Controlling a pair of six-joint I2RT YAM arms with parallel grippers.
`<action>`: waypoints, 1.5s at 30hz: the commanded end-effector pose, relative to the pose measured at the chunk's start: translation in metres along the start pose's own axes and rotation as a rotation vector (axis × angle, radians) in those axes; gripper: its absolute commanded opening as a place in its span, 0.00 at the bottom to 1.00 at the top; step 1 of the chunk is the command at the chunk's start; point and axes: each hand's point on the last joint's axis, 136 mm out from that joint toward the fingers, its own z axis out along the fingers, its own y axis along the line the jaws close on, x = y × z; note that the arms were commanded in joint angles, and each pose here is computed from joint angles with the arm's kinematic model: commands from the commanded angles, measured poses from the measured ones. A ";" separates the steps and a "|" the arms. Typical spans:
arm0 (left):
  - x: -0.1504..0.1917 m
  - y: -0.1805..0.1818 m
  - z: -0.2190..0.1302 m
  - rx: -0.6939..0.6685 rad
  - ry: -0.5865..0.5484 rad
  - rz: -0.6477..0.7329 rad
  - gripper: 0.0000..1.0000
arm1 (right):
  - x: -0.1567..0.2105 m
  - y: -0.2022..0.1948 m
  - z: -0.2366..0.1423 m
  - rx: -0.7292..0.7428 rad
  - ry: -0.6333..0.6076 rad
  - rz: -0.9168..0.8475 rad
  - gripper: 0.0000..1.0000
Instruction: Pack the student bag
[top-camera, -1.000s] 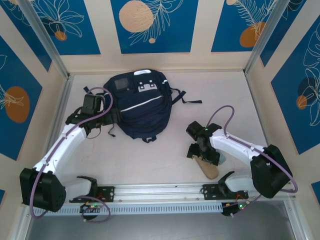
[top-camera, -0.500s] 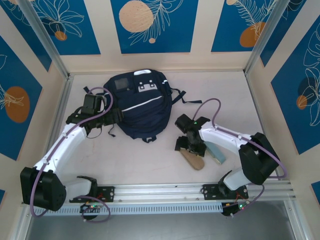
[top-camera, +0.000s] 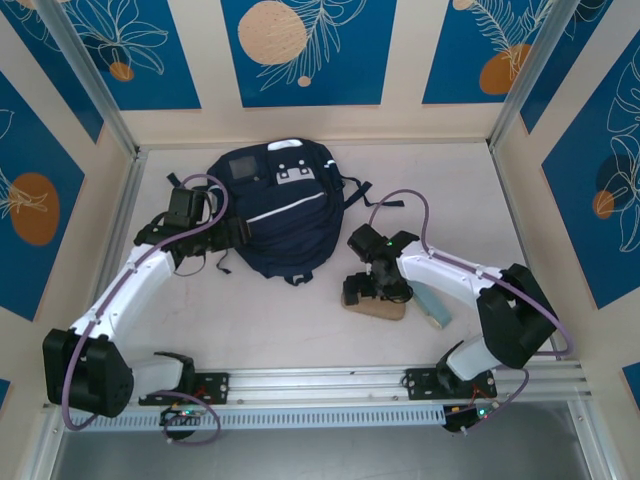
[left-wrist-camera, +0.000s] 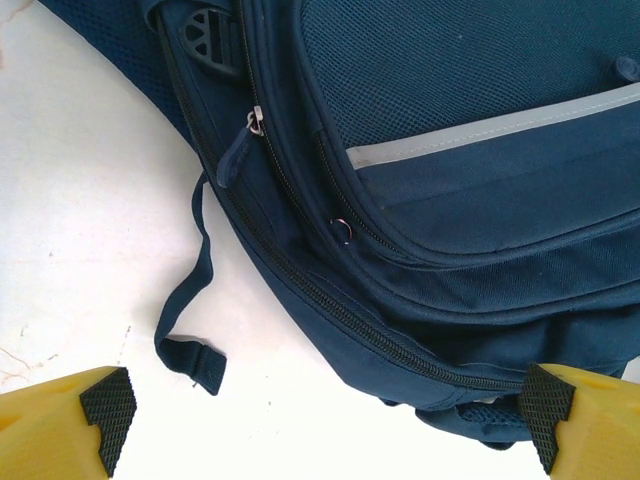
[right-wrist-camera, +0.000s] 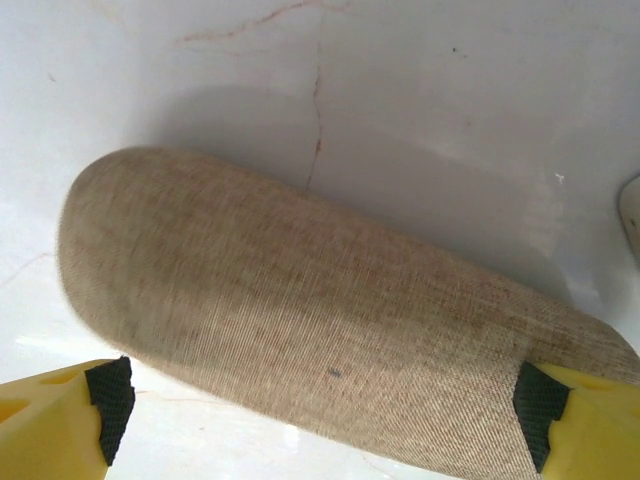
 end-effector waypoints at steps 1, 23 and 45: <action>-0.008 -0.005 -0.006 0.021 -0.005 -0.015 1.00 | 0.003 -0.005 0.012 0.033 0.035 -0.061 0.99; -0.005 -0.005 -0.005 0.024 0.006 -0.013 1.00 | 0.009 0.012 -0.018 0.067 -0.004 -0.134 0.99; -0.006 -0.013 -0.005 0.062 0.014 0.012 1.00 | 0.018 0.028 0.022 0.020 0.101 -0.248 0.97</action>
